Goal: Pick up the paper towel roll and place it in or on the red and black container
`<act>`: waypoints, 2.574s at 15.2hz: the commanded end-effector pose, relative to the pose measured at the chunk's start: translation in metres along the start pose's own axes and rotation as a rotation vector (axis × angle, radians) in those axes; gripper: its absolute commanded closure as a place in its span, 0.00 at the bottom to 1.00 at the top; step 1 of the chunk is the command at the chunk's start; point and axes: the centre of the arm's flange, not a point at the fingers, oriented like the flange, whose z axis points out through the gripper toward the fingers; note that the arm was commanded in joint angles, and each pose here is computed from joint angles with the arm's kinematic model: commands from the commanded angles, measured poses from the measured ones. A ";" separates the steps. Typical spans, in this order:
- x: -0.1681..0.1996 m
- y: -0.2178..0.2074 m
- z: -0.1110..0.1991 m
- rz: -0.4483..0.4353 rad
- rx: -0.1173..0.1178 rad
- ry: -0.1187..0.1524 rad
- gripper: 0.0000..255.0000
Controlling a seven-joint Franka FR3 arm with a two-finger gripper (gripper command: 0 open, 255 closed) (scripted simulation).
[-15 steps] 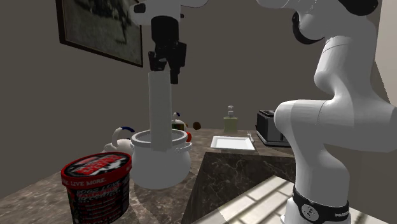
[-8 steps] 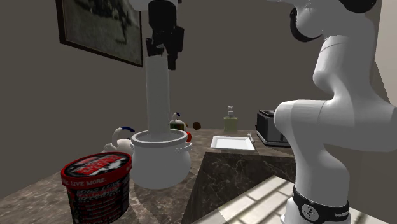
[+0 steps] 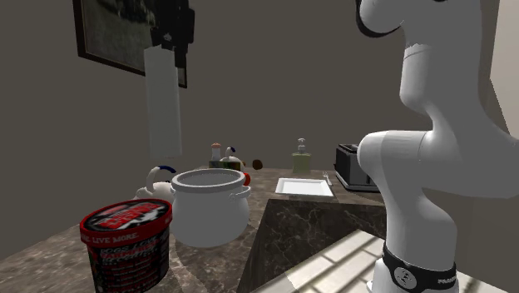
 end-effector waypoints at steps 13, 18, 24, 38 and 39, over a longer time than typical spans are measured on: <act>0.066 0.058 -0.013 -0.004 -0.002 0.000 1.00; 0.066 0.059 0.014 -0.004 -0.002 0.000 1.00; 0.066 0.060 0.045 -0.004 -0.002 0.000 1.00; 0.065 0.062 0.115 -0.004 -0.002 0.000 1.00; 0.065 0.062 0.115 -0.004 -0.002 0.000 1.00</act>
